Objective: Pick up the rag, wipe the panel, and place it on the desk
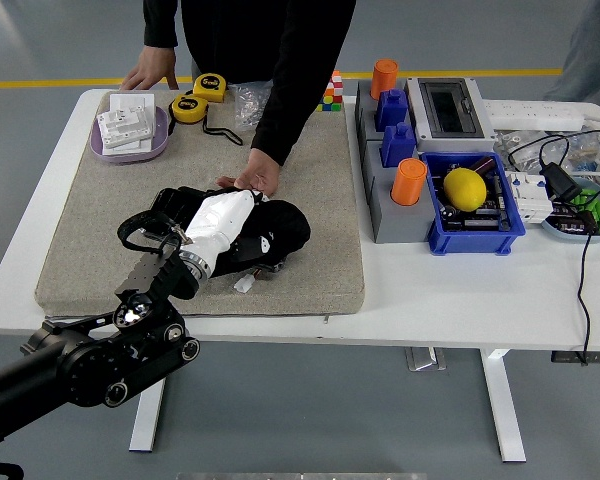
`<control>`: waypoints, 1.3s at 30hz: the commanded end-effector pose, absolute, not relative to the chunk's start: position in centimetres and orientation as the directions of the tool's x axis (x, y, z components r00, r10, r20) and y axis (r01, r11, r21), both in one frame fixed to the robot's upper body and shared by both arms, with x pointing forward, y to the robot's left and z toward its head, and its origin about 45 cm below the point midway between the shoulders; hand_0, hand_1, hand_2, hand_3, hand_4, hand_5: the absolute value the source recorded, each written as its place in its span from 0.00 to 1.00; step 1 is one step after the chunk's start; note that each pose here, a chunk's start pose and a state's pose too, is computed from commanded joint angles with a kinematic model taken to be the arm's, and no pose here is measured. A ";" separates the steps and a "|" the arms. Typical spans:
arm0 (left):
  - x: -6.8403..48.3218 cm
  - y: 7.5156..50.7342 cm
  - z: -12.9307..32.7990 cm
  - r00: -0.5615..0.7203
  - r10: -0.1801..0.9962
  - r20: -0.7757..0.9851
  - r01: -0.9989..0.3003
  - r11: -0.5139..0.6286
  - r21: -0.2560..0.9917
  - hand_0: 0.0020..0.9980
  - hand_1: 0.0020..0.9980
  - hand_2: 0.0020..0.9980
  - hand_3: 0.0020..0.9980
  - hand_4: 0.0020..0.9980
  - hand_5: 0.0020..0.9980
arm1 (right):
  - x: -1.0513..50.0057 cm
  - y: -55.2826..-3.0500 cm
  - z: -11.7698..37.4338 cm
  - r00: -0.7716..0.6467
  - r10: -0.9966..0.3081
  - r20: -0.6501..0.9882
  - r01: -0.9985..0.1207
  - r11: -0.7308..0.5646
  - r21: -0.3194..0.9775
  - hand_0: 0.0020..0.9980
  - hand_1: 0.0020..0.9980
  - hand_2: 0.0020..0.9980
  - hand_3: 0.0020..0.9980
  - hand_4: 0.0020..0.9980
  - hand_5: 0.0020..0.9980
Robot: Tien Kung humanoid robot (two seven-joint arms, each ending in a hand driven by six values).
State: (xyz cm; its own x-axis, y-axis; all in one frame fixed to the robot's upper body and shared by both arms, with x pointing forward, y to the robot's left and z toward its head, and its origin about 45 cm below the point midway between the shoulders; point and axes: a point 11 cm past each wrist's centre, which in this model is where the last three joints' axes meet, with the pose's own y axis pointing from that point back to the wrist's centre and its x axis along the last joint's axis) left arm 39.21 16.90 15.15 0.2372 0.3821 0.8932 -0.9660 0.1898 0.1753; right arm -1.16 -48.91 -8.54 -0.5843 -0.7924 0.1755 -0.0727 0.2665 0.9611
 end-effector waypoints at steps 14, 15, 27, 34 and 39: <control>39.9 20.3 15.0 0.196 0.385 0.902 -0.980 0.104 0.169 0.32 0.23 0.54 0.42 0.08 0.00 | -1.4 -48.8 -8.6 -0.587 -0.790 0.176 -0.068 0.265 0.962 0.74 0.67 0.70 0.62 1.00 0.55; 39.9 20.5 15.0 0.195 0.386 0.902 -0.981 0.099 0.169 0.32 0.23 0.54 0.42 0.08 0.00 | -1.4 -48.8 -8.6 -0.588 -0.790 0.175 -0.068 0.265 0.962 0.74 0.67 0.70 0.62 1.00 0.55; 40.4 23.6 15.1 0.156 0.385 0.910 -0.987 0.024 0.159 0.31 0.23 0.54 0.42 0.09 0.00 | -1.5 -48.7 -8.6 -0.589 -0.789 0.176 -0.066 0.264 0.962 0.74 0.67 0.70 0.62 1.00 0.55; 40.6 25.4 15.2 0.135 0.378 0.916 -0.988 -0.020 0.154 0.31 0.23 0.54 0.42 0.08 0.00 | -1.6 -48.7 -8.6 -0.590 -0.788 0.177 -0.065 0.264 0.962 0.74 0.67 0.70 0.62 1.00 0.55; 40.7 26.7 15.3 0.120 0.377 0.918 -0.987 -0.052 0.151 0.31 0.23 0.54 0.42 0.08 0.00 | -1.6 -48.7 -8.6 -0.591 -0.787 0.177 -0.064 0.264 0.962 0.74 0.67 0.70 0.62 1.00 0.55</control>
State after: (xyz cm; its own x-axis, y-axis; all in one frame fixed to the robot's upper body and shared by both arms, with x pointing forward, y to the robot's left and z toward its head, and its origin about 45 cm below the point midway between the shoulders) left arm 40.75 26.65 15.30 0.1204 0.3769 0.9184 -0.9872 -0.0521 0.1508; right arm -1.59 -48.73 -8.63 -0.5909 -0.7872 0.1768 -0.0641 0.2643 0.9623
